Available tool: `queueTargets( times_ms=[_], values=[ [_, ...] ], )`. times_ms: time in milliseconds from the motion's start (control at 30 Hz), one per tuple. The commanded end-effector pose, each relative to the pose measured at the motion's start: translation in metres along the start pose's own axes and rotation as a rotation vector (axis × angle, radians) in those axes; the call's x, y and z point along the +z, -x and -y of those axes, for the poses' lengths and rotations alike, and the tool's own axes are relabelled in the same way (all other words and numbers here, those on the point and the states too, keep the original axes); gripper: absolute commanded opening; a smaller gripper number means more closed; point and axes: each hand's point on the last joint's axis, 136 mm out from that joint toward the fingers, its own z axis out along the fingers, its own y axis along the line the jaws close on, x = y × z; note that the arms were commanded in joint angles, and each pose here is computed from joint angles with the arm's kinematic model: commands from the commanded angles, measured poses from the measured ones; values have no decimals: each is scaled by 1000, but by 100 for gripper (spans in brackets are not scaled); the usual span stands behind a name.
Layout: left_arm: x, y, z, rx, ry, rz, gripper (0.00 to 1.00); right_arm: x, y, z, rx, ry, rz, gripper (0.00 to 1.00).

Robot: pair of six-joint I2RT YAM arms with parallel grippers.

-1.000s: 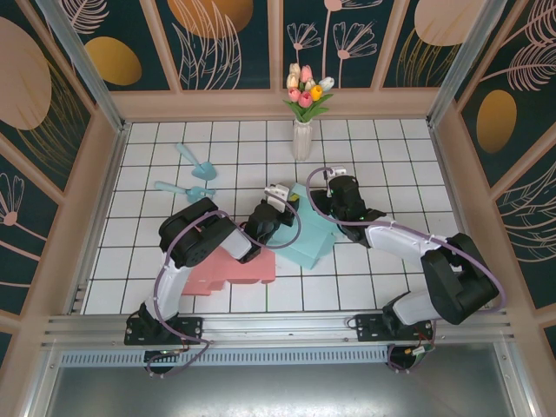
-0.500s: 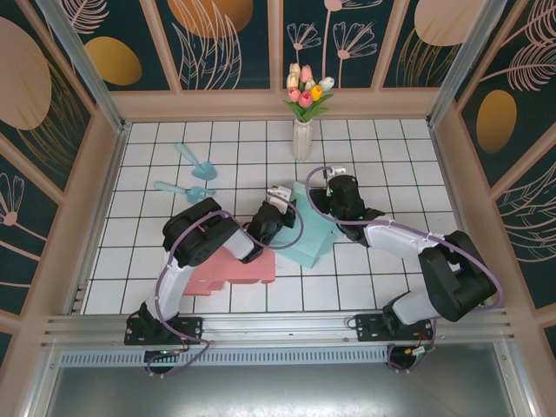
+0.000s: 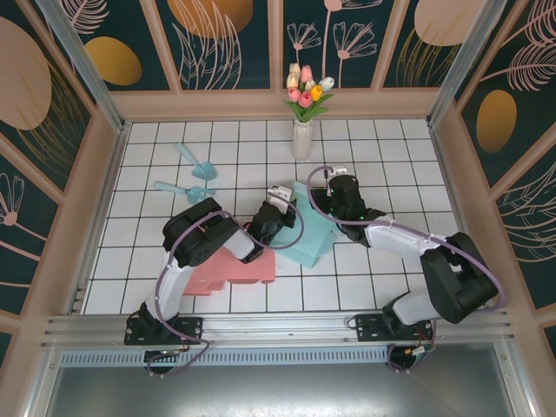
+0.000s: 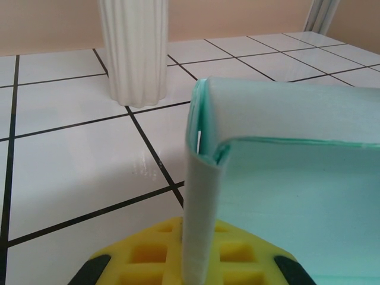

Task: Fold the paper box

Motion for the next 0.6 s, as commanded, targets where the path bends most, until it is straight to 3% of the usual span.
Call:
queueTargets(
  times_ms=[0,267,567],
  values=[
    [-3,1,-20,-13,83,-14,0,-27,13,-12,72,76,25,52],
    [-6,11,-43,-64,232,8,0,-67,50,-18,222,118,112,52],
    [0,12,-51,-68,292,15,0,-32,47,-18,283,81,69,59]
  ],
)
